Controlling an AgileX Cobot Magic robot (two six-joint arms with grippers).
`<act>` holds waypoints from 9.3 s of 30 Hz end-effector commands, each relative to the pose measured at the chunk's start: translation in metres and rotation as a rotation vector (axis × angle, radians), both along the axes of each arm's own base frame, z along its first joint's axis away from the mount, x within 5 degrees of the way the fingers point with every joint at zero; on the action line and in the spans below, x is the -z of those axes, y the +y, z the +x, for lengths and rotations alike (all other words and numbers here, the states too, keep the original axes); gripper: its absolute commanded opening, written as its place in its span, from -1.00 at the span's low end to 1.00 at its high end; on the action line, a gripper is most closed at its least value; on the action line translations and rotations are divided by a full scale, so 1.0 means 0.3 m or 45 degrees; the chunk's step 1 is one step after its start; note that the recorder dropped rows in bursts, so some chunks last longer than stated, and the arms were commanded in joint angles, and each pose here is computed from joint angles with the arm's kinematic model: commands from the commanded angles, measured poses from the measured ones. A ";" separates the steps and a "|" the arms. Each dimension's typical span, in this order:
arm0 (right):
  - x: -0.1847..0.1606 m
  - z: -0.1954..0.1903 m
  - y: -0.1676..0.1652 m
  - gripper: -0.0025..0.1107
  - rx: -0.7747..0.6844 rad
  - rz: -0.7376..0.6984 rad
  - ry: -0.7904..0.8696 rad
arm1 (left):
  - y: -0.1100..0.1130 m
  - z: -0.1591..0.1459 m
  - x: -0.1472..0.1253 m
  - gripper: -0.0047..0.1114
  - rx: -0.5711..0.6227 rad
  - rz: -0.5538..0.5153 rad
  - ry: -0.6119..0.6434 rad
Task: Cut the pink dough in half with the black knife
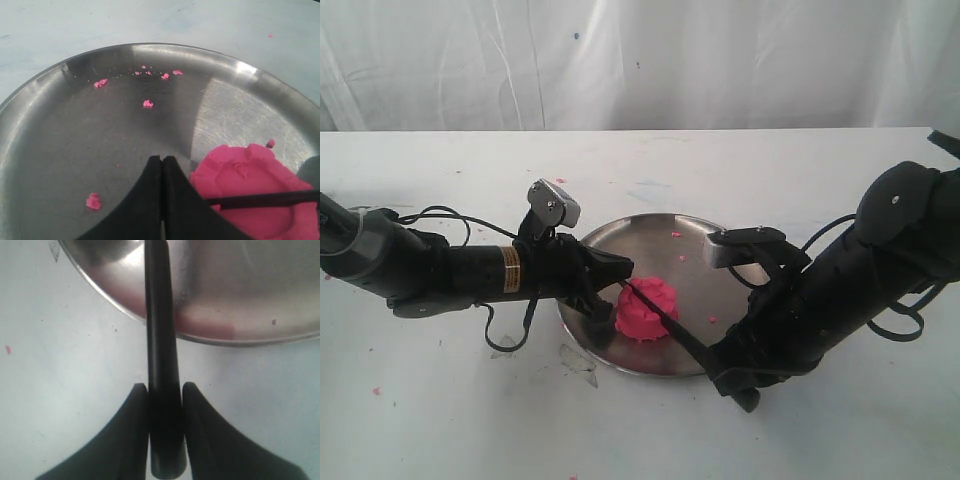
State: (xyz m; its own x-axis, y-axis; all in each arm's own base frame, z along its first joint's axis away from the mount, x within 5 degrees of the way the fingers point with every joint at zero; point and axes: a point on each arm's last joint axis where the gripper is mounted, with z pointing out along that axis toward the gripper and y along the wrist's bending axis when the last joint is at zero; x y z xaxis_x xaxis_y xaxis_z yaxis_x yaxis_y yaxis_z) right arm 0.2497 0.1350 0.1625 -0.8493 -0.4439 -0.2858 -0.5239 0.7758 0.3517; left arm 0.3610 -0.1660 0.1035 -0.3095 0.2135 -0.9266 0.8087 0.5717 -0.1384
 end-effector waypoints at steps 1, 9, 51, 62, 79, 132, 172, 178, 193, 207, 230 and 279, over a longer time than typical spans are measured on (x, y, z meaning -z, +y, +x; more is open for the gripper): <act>0.001 0.007 0.000 -0.96 0.032 0.002 -0.005 | 0.004 -0.010 0.027 -0.92 0.008 0.064 0.038; 0.001 0.007 0.000 -0.96 0.031 0.000 -0.008 | 0.005 -0.010 0.029 -0.92 0.009 0.076 0.040; 0.002 0.012 -0.001 -0.96 0.043 -0.001 -0.025 | 0.012 -0.010 0.041 -0.92 -0.004 0.130 0.057; 0.002 0.013 -0.001 -0.96 0.045 -0.002 -0.029 | 0.012 -0.010 0.041 -0.92 -0.004 0.130 0.057; 0.002 0.012 -0.001 -0.96 0.043 -0.001 -0.024 | 0.012 -0.010 0.041 -0.92 -0.004 0.130 0.057; 0.040 0.022 0.009 -0.96 -0.048 -0.040 0.092 | 0.016 -0.012 0.049 -0.92 0.004 0.173 0.066; 0.042 0.023 0.010 -0.96 -0.044 -0.039 0.092 | 0.025 -0.011 0.062 -0.92 -0.011 0.237 0.080; 0.042 0.023 0.010 -0.96 -0.044 -0.039 0.092 | 0.025 0.000 -0.023 -0.92 -0.026 0.223 -0.045; 0.042 0.024 0.010 -0.96 -0.034 -0.040 0.093 | 0.200 -0.064 -0.569 -0.92 -0.207 0.035 -0.371; 0.042 0.025 0.010 -0.96 -0.030 -0.038 0.092 | 0.262 -0.138 -0.476 -0.92 -0.407 0.214 0.108; 0.042 0.033 0.004 -0.96 -0.036 -0.067 0.051 | 0.565 -0.657 -0.807 -0.92 -1.337 0.372 -0.622; -0.034 -0.010 0.009 -0.96 -0.052 -0.125 0.096 | 0.478 -0.656 -0.795 -0.92 -0.980 0.276 -0.604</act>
